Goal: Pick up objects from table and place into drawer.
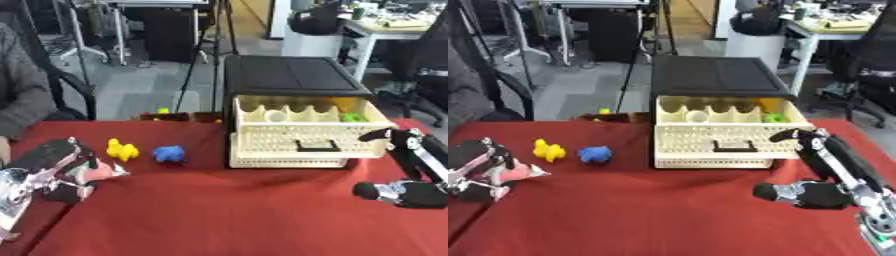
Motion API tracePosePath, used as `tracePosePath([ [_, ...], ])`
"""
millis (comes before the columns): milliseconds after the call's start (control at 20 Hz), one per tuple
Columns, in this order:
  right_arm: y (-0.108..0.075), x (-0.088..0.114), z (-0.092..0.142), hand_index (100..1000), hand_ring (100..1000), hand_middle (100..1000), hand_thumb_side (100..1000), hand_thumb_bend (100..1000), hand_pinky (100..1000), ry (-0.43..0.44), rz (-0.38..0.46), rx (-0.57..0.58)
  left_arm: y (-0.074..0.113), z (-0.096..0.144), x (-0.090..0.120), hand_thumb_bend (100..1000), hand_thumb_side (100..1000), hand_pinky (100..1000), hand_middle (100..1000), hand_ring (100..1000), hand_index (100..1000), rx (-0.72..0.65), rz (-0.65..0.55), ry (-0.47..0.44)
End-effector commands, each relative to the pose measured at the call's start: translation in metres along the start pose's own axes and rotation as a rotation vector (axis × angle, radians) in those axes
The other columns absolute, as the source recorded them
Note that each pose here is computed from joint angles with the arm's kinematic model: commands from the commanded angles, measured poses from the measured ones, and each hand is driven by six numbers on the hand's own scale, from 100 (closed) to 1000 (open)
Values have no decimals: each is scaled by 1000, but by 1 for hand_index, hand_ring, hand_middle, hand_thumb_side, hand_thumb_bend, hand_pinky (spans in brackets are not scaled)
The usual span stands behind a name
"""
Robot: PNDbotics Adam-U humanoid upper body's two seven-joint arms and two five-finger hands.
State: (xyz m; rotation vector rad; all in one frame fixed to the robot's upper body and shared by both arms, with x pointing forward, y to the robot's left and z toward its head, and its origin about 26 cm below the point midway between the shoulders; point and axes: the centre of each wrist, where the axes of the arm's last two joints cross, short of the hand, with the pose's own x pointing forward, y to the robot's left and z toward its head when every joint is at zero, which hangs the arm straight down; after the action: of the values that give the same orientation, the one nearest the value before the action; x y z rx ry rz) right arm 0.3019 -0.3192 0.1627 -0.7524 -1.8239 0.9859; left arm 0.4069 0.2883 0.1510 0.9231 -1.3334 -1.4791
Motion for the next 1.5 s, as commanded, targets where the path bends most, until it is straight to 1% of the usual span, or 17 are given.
tracePosePath([
  [50, -11, 4, -2, 770, 100, 100, 814, 1000, 100, -19, 32, -16, 19, 5, -9, 239, 100, 254, 100, 100, 245, 36, -33, 19],
  [700, -11, 4, -2, 770, 100, 100, 814, 1000, 100, -19, 32, -16, 22, 6, -9, 227, 100, 252, 100, 100, 244, 56, -33, 22],
  [950, -10, 4, -2, 770, 100, 100, 813, 1000, 100, -19, 30, -15, 26, 4, -5, 217, 100, 251, 100, 100, 245, 76, -22, 15],
  [1200, -8, 5, -2, 770, 100, 100, 812, 1000, 100, -20, 24, -7, 39, -4, 10, 191, 100, 249, 100, 100, 246, 137, 3, -20],
  [1500, -7, 7, -3, 770, 100, 100, 810, 1000, 100, -31, 20, 0, 63, -17, 34, 164, 100, 251, 100, 100, 249, 223, 33, -83],
])
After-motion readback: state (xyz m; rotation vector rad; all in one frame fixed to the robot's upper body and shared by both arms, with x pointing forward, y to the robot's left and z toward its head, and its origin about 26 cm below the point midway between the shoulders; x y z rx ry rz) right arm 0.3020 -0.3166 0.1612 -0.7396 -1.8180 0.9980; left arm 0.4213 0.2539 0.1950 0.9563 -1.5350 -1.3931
